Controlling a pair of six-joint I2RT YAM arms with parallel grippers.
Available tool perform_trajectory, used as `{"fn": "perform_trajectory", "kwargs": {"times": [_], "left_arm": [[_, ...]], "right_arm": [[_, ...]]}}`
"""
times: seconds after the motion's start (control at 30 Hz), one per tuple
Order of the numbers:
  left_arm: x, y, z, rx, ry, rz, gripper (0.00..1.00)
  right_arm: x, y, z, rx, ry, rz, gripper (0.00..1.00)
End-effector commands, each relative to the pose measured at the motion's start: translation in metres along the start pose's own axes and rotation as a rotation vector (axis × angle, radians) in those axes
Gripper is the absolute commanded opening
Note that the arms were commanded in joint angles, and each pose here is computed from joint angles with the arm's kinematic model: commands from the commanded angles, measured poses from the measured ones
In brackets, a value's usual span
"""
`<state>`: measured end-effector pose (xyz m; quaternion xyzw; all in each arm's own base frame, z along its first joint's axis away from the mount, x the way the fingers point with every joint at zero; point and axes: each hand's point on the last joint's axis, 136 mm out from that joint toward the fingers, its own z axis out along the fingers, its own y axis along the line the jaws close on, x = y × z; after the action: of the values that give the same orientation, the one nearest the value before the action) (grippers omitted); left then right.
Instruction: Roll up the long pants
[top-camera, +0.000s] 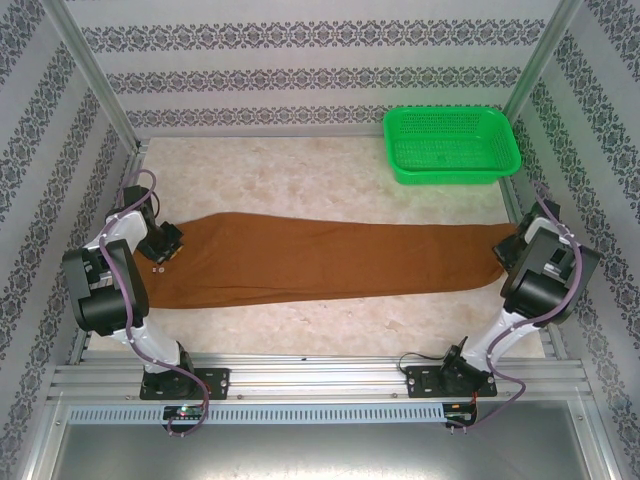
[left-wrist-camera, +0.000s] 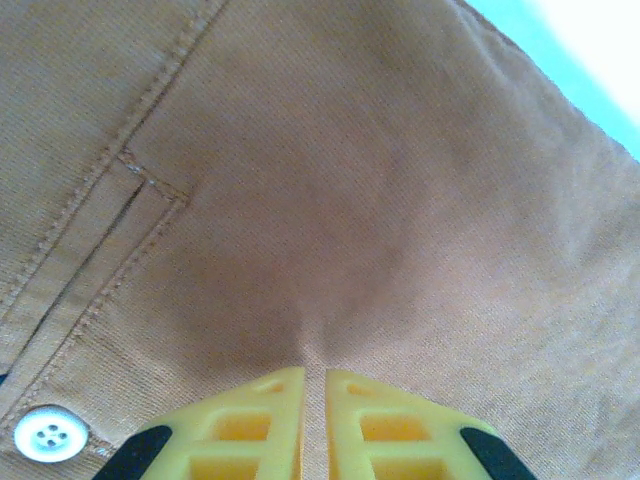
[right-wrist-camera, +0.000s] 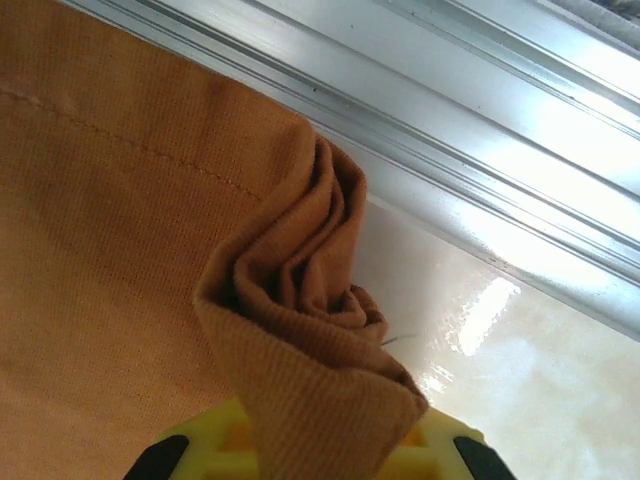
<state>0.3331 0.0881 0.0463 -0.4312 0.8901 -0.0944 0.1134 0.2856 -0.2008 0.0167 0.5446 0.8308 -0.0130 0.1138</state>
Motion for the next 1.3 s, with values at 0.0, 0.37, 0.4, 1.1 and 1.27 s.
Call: {"fn": "perform_trajectory", "kwargs": {"times": [0.0, 0.37, 0.4, 1.1, 1.27], "left_arm": [[0.0, -0.015, -0.007, 0.041, -0.012, 0.018, 0.14], [-0.011, -0.034, -0.051, 0.143, -0.144, 0.029, 0.18], [-0.011, -0.036, -0.051, 0.154, -0.145, 0.029, 0.18], [0.03, -0.033, -0.017, 0.272, -0.069, 0.055, 0.3], [0.046, -0.071, -0.019, 0.421, -0.06, 0.19, 0.48]], "right_arm": [[0.005, 0.02, -0.022, -0.08, -0.082, -0.017, 0.0], [0.199, 0.216, -0.182, -0.541, -0.194, -0.653, 0.0], [0.227, 0.227, -0.188, -0.566, -0.169, -0.718, 0.0], [0.52, 0.305, -0.232, -0.76, 0.226, -1.289, 0.97], [0.43, 0.281, -0.203, -0.713, 0.171, -1.101, 0.96]]}}
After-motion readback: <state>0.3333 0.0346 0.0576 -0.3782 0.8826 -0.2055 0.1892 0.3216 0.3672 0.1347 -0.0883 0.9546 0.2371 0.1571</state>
